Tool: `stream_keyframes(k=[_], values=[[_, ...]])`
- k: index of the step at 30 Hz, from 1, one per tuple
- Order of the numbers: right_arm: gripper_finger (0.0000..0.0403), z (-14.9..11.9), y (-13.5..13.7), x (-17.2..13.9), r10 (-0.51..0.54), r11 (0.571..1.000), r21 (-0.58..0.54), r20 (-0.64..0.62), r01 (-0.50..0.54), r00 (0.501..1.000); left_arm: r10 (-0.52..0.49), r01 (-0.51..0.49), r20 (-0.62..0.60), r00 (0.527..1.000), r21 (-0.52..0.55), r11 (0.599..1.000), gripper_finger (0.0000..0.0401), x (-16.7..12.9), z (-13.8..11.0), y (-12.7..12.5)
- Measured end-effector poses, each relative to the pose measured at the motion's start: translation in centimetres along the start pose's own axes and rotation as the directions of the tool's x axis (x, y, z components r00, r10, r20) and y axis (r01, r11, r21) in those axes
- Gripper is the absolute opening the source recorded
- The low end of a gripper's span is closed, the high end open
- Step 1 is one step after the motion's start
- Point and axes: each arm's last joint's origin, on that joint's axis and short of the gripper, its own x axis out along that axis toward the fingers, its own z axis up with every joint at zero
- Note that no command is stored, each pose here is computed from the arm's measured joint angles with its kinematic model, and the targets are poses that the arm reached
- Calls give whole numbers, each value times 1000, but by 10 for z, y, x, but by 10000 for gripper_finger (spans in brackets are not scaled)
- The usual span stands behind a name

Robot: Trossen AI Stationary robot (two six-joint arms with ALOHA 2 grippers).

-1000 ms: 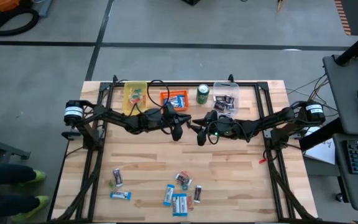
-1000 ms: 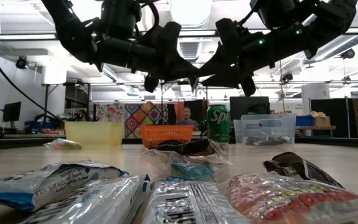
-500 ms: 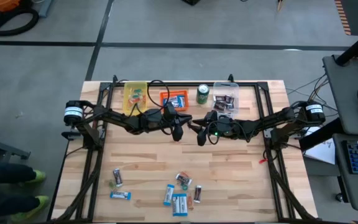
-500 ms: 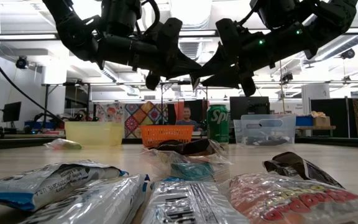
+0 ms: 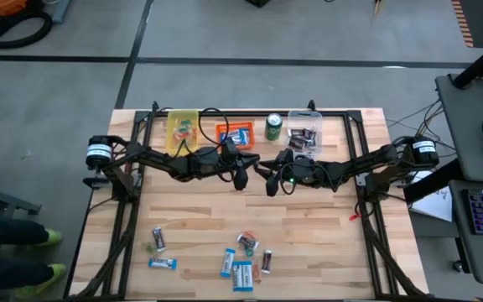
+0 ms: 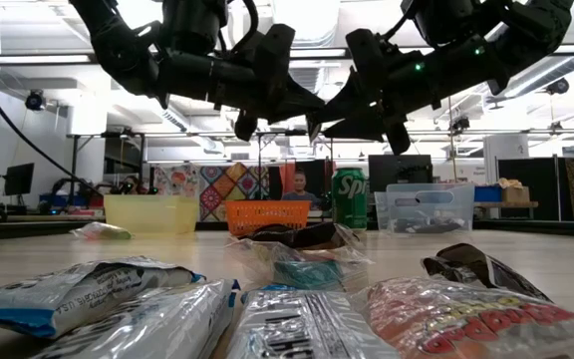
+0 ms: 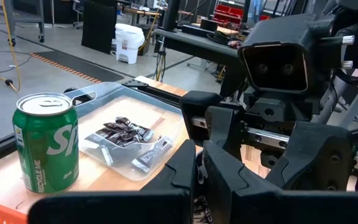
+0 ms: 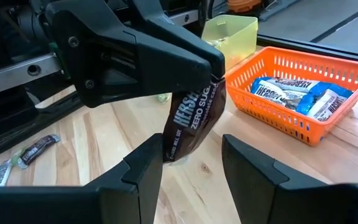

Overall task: Organize candy in baskets
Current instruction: Put the brown chocolate into the transparent bin

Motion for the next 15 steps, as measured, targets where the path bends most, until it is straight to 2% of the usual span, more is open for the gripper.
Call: stream_keyframes(k=[15], values=[[153, 1, 0, 0, 3, 1000, -9, 6, -3, 1000, -21, 21, 17, 1000, -6, 1000, 1, -1, 0, -7]])
